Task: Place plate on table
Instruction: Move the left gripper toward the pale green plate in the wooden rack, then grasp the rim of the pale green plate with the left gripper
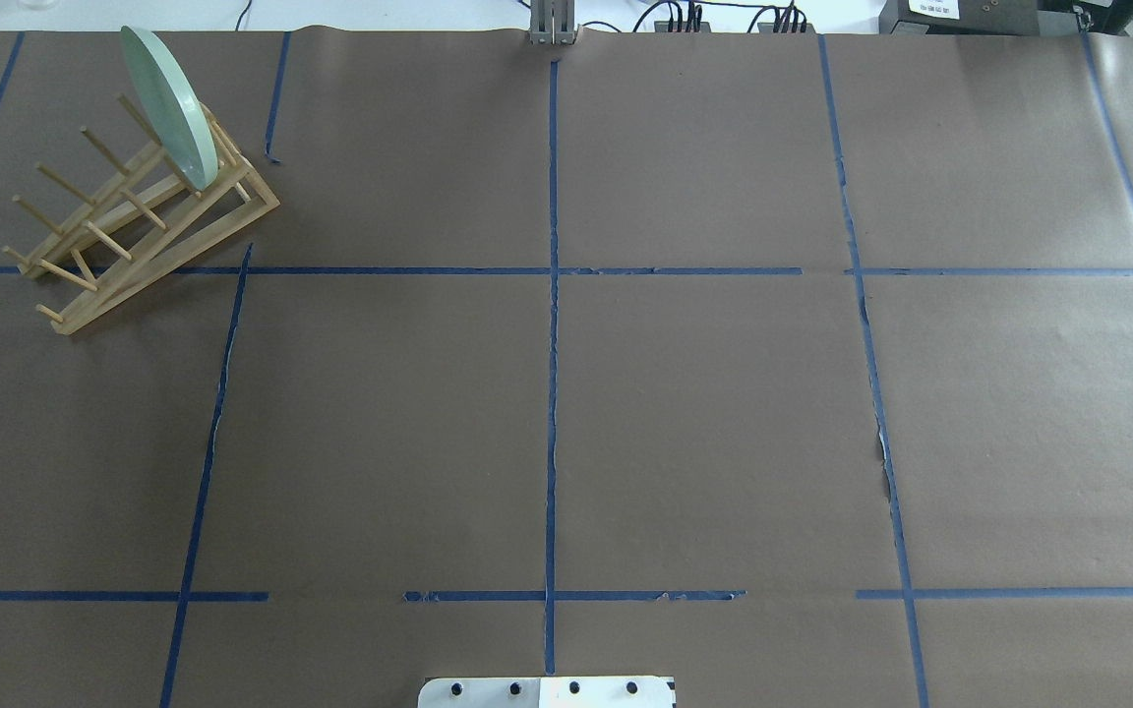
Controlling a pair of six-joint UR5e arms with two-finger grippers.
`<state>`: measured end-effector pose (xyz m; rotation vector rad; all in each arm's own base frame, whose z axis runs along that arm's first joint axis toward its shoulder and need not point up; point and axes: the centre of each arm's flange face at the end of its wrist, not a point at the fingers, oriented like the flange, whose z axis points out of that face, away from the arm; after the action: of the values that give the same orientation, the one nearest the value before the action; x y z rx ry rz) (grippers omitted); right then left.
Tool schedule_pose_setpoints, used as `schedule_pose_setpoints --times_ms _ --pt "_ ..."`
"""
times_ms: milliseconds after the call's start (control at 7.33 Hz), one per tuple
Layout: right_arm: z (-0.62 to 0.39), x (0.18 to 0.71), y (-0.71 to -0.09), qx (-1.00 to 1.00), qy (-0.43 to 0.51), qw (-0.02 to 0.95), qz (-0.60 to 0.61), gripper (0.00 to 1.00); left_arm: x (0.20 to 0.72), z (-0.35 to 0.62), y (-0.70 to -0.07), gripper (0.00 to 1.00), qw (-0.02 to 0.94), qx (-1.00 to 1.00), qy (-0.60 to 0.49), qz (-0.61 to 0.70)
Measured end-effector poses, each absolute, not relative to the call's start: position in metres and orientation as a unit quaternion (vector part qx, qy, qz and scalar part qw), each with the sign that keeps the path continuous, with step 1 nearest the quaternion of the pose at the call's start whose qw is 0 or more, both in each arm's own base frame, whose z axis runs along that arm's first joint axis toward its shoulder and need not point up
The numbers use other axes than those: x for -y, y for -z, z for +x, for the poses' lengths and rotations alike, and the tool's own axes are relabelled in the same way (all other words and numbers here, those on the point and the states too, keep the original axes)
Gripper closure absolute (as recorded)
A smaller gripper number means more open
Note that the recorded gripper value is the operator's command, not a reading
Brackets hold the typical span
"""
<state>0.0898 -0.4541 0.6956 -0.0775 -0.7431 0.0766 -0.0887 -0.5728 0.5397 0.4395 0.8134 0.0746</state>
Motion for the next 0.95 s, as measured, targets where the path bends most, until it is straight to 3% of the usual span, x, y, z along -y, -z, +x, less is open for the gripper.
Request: schedule_pose_setpoints --times_ms 409,682,955 --pt "0.09 0.454 -0.696 0.363 -0.037 0.93 -0.038 0.0 0.587 -0.047 -0.487 0.0 0.844 -0.482 0.127 0.201" --pt "0.09 0.454 -0.696 0.363 -0.037 0.93 -0.038 0.0 0.602 0.021 -0.438 0.01 0.789 -0.563 0.221 0.11" --pt "0.09 0.454 -0.696 0.363 -0.037 0.93 -0.038 0.0 0.626 0.091 -0.401 0.17 0.724 -0.604 0.331 0.035"
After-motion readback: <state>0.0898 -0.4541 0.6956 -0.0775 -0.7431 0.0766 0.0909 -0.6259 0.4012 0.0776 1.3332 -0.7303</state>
